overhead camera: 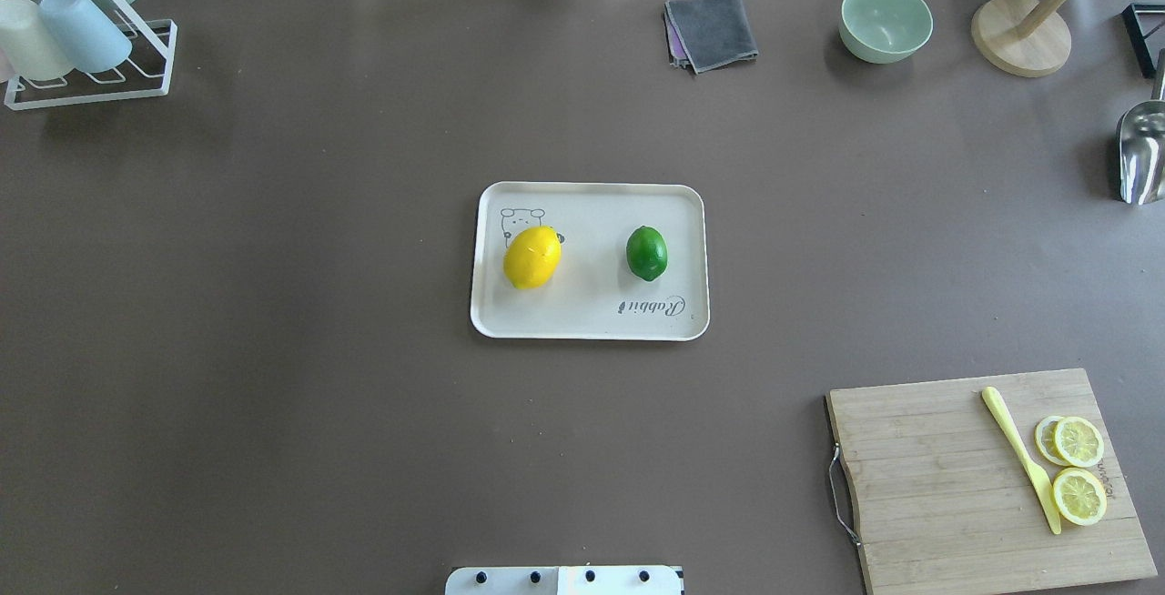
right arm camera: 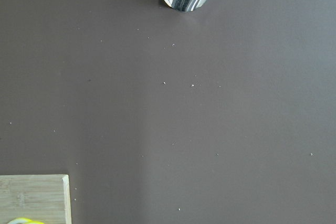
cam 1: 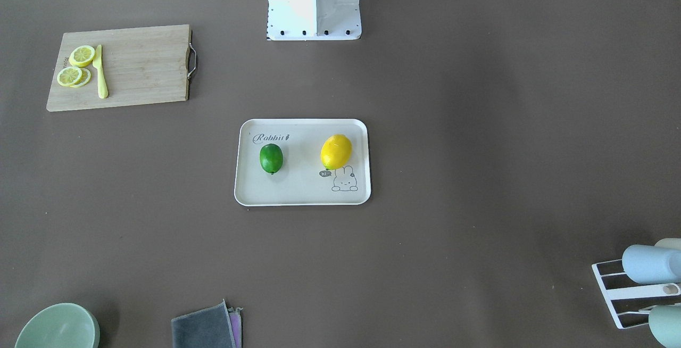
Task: Place all lemons on tray
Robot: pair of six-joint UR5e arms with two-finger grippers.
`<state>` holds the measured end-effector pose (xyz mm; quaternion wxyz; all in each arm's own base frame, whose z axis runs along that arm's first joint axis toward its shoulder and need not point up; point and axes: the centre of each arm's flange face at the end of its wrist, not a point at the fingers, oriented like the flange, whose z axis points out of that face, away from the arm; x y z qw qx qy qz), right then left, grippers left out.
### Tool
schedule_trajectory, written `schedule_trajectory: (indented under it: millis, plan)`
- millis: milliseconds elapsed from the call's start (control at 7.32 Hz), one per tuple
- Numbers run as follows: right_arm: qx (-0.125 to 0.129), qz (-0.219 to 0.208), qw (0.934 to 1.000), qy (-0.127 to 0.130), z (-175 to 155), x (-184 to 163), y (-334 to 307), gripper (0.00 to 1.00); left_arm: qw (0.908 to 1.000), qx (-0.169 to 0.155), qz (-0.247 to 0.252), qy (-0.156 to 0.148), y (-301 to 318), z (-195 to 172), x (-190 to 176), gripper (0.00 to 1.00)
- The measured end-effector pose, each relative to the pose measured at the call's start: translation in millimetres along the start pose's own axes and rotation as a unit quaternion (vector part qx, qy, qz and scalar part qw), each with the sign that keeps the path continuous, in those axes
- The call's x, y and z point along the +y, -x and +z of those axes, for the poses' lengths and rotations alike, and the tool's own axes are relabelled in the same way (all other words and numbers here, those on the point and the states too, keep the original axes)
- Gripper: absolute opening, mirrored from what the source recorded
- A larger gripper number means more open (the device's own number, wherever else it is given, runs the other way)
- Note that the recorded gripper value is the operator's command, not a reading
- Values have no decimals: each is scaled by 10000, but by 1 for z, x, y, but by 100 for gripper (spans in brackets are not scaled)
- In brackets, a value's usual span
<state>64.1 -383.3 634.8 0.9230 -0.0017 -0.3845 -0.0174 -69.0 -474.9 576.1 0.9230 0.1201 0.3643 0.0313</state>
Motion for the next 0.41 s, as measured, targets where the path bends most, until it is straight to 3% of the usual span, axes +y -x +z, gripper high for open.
schedule_trajectory:
  millis: [410]
  plan:
    - [-44, 21, 10000, 8, 2, 2, -1, 100, 10000, -11, -22, 3, 1, 0, 0, 98]
